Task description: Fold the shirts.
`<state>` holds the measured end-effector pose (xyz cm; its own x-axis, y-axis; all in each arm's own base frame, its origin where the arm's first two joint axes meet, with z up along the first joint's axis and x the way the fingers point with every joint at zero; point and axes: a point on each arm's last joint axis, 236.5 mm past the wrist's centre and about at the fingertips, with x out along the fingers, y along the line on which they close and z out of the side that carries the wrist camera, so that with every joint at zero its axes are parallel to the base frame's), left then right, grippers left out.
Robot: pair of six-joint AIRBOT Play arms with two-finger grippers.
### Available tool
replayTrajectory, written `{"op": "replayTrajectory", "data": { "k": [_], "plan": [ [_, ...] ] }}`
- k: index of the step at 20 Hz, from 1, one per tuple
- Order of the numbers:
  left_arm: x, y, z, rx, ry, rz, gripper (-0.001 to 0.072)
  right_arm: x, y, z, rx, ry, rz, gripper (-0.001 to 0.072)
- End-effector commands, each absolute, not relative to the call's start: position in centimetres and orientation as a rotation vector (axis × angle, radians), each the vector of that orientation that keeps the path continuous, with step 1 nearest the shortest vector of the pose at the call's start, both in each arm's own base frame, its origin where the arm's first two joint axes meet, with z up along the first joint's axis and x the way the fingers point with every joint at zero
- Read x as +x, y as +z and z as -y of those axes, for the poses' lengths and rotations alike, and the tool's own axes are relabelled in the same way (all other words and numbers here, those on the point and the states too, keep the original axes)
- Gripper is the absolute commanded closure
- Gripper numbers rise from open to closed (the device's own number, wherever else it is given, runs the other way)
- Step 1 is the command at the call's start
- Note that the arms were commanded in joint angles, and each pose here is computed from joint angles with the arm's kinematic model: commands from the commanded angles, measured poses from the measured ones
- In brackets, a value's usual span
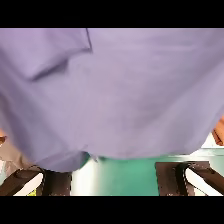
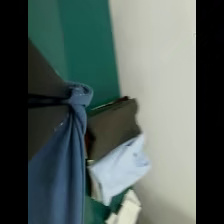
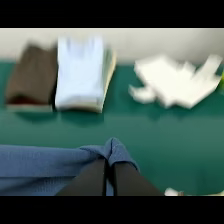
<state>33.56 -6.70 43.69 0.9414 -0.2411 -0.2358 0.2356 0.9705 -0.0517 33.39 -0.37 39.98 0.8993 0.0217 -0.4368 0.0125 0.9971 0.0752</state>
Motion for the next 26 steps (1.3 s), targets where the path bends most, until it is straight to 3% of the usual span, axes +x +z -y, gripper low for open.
{"op": "replayTrajectory", "data": {
  "k": [1,6,9,13,20,26],
  "plan": [
    [41.0,27.4,7.5,-0.048,-0.234,-0.689,0.0675,39.0,27.2,0.8,0.095,0.000,-0.802,0.0694],
    [47.6,7.3,8.0,-0.053,-0.215,-1.065,0.0675,44.5,8.9,1.2,0.114,-0.004,-1.173,0.0694],
    [51.0,2.3,8.0,-0.048,-0.205,-1.064,0.0675,47.7,3.5,0.4,0.170,0.019,-1.207,0.0694],
    [52.1,2.4,8.1,-0.053,-0.209,-1.033,0.0675,49.8,2.4,-0.4,0.219,0.039,-1.155,0.0694],
    [46.8,2.2,5.3,-0.053,-0.217,-1.286,0.0675,47.5,6.7,3.1,0.218,-0.006,-1.120,0.0694],
    [44.6,-3.0,8.4,-0.137,-0.269,-1.356,0.0674,43.3,0.4,1.7,0.232,0.009,-1.290,0.0693]
  ]
}}
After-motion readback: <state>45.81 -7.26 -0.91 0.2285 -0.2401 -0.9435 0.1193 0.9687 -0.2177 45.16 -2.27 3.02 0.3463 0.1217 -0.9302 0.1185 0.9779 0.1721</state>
